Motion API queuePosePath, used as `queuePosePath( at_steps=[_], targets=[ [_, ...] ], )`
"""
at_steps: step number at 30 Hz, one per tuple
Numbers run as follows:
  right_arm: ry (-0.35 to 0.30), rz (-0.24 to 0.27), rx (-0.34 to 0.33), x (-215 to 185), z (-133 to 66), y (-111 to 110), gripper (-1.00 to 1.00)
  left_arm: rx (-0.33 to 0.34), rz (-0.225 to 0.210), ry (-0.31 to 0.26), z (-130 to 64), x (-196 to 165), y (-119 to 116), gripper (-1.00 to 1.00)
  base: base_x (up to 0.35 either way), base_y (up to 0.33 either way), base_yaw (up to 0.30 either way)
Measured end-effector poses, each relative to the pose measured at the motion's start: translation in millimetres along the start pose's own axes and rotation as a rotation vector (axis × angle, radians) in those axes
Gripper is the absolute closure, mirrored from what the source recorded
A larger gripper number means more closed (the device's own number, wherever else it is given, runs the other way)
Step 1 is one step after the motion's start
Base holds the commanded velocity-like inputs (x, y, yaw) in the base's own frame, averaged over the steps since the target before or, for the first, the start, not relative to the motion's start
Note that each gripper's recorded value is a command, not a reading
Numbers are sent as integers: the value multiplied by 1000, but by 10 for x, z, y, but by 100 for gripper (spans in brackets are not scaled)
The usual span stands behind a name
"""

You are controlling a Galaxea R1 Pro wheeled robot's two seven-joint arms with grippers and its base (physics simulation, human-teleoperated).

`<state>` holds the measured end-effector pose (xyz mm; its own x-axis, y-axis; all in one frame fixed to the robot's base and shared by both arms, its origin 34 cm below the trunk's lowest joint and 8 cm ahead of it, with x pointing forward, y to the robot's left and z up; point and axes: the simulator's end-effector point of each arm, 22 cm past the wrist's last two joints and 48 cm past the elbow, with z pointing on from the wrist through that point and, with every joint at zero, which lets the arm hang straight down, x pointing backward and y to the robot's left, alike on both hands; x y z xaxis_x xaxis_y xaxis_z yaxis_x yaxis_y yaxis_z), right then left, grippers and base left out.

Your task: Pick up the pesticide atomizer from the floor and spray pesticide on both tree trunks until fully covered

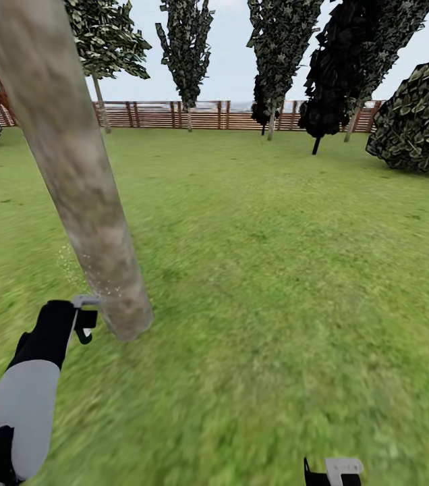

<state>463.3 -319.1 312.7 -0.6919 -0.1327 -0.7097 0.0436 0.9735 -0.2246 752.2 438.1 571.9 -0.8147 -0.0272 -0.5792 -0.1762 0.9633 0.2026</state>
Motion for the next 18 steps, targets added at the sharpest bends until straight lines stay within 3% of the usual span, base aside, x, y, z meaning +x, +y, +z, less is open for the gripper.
queuePosePath(
  at_steps=[8,13,18],
  targets=[
    [0,0,0,0,0,-1,-100,-14,-13,7,-55,-97,101,100,316,25,0],
    [-1,1,-1,-7,1,12,-100,-92,-24,-37,-187,-264,602,100,51,7,31],
    [-1,2,0,-7,1,8,-100,-69,-23,-28,-155,-199,469,100,1,0,241]
  ],
)
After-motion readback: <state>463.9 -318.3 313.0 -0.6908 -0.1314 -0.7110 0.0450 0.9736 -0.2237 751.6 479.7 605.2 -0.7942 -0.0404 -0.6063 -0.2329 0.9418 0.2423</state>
